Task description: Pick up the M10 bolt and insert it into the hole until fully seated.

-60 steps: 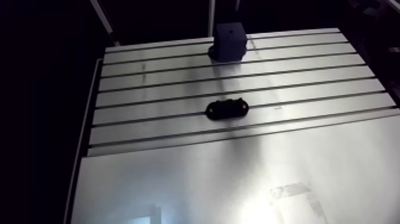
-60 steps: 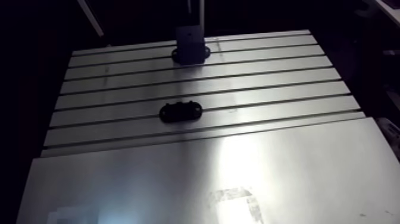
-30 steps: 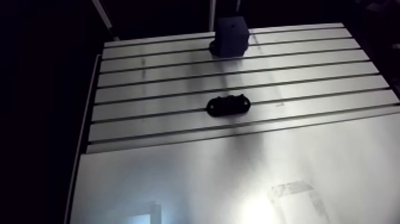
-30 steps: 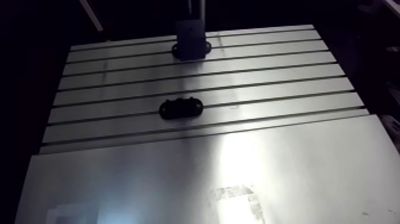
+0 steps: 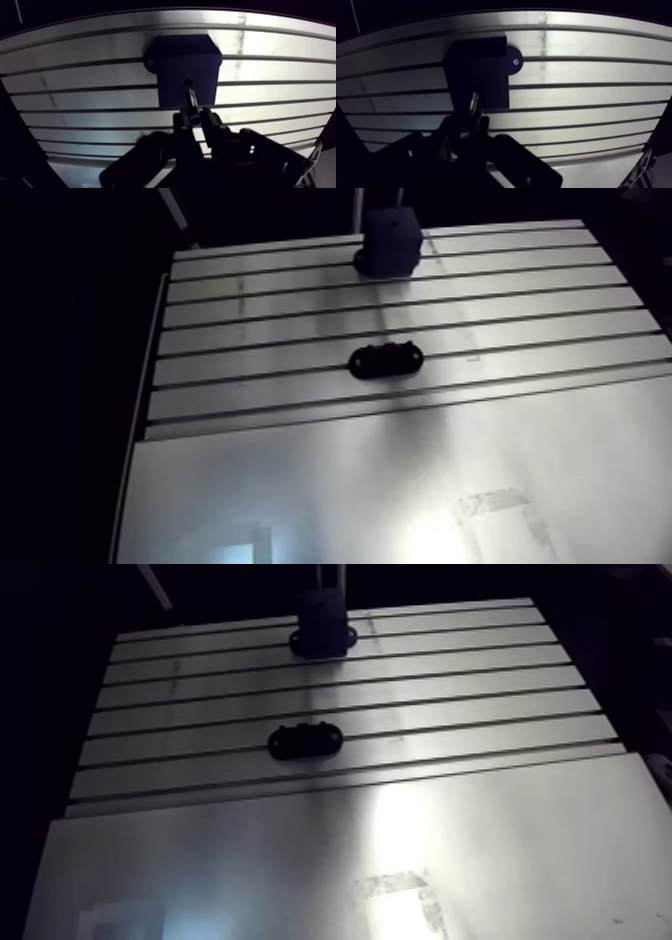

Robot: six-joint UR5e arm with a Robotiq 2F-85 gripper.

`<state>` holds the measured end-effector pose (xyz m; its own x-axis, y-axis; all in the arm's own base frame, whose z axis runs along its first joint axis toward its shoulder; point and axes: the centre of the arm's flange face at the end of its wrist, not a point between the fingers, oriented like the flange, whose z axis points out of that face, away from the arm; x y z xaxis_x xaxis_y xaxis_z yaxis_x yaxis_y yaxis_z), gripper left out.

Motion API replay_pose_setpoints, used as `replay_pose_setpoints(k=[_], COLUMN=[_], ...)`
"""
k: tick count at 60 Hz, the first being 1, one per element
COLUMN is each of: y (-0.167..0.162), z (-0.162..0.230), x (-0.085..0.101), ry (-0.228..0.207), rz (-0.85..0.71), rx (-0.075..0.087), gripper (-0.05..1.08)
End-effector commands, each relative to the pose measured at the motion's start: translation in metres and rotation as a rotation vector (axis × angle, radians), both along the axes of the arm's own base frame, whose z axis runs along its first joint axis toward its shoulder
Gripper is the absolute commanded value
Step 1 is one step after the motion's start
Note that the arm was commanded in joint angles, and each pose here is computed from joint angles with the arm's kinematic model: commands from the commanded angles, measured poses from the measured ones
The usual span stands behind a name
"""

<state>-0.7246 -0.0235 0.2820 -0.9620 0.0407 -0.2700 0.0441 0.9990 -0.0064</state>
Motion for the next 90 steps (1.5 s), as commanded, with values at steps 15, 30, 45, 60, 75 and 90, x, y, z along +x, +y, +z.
replay_pose_setpoints(k=[15, 30, 45, 60, 75, 90], y=[0.001, 0.001, 0.003, 0.004, 0.003, 0.004], z=[-0.010, -0.012, -0.019, -0.021, -0.022, -0.021], x=[-0.001, -0.001, 0.000, 0.000, 0.001, 0.000], ry=[-0.010, -0.013, -0.027, -0.030, -0.032, -0.030], rz=[-0.001, -0.002, -0.005, -0.006, -0.005, -0.006], rx=[-0.002, -0.002, -0.004, -0.003, -0.003, -0.003], gripper=[1.08, 1.08, 1.08, 1.08, 1.08, 1.08])
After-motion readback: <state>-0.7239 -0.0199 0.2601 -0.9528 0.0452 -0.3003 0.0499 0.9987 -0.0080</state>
